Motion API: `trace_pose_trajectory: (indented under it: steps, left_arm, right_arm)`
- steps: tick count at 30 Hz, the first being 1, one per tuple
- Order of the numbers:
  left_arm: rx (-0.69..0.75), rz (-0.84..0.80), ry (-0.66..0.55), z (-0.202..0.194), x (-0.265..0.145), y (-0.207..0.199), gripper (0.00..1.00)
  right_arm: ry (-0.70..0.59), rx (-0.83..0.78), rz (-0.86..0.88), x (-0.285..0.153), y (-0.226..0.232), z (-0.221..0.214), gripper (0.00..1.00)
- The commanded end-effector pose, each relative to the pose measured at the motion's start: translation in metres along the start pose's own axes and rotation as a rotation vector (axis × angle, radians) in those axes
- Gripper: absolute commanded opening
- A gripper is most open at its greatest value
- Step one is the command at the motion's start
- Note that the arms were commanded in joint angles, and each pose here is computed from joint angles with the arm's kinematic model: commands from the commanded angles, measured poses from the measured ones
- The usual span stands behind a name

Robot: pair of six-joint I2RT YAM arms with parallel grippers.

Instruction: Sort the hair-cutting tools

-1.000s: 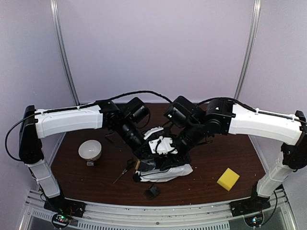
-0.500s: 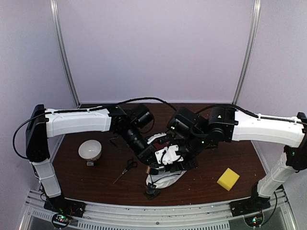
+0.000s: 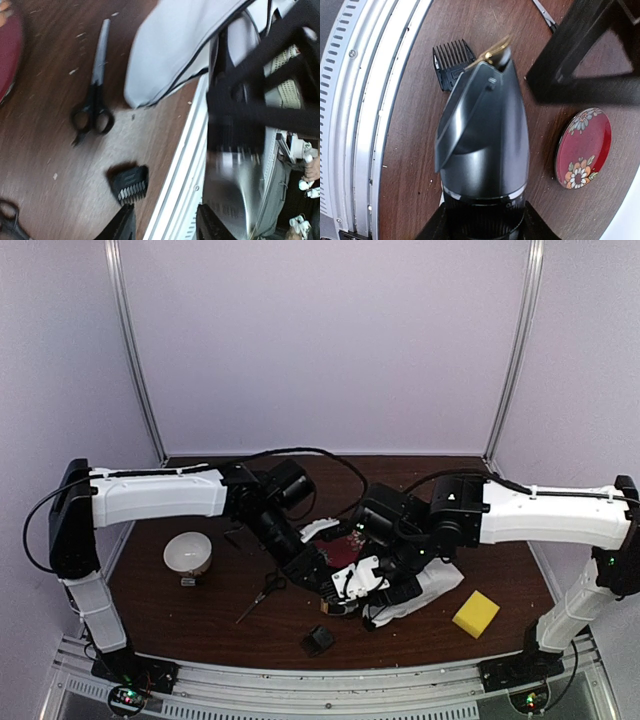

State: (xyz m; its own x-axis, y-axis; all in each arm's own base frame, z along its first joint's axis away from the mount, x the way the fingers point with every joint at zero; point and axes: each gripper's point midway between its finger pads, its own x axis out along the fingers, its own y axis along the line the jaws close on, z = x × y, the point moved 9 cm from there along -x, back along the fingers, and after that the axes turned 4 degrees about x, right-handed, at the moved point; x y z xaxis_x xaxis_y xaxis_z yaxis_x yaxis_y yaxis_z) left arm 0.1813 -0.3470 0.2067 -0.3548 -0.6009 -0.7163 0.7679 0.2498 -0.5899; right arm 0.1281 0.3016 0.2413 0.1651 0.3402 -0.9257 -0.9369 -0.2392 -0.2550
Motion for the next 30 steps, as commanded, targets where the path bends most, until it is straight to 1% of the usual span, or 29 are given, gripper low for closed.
trace_pose_trajectory:
  steps: [1,4,5,9,12,15,20,23,26,28,30]
  left_arm:
    - [0.000,0.107,-0.116,-0.014,-0.033,-0.005,0.45]
    - [-0.013,0.126,-0.144,-0.026,-0.028,0.001,0.45]
    - [-0.019,0.131,-0.171,-0.028,-0.025,0.004,0.45]
    - [-0.022,0.107,-0.222,-0.038,-0.008,0.016,0.45]
    - [0.010,0.115,-0.259,-0.037,-0.006,0.019,0.46]
    - [0.057,0.141,-0.344,-0.026,-0.008,0.022,0.49]
    - [0.105,0.151,-0.386,-0.002,0.002,0.032,0.57]
    - [0.117,0.172,-0.413,0.009,0.008,0.043,0.58]
    - [0.126,0.188,-0.484,0.021,0.010,0.051,0.58]
    - [0.133,0.170,-0.504,0.034,0.015,0.055,0.58]
    - [0.135,0.135,-0.516,0.049,0.021,0.058,0.59]
  right_arm:
    - [0.033,-0.001,-0.068,0.004,0.000,-0.006,0.16]
    - [0.067,-0.002,-0.109,0.006,-0.002,-0.012,0.15]
    - [0.079,-0.002,-0.117,0.007,-0.003,-0.014,0.14]
    - [0.109,0.018,-0.116,0.010,-0.004,-0.024,0.13]
    - [0.107,0.050,-0.109,0.009,-0.006,-0.032,0.13]
    - [0.099,0.087,-0.124,0.003,-0.010,-0.042,0.13]
    - [0.020,0.196,-0.133,-0.009,-0.016,-0.068,0.12]
    - [-0.035,0.264,-0.134,-0.010,-0.022,-0.087,0.12]
    - [-0.093,0.343,-0.137,-0.005,-0.028,-0.109,0.12]
    - [-0.142,0.397,-0.126,-0.004,-0.032,-0.119,0.12]
    - [-0.156,0.433,-0.130,-0.003,-0.036,-0.127,0.12]
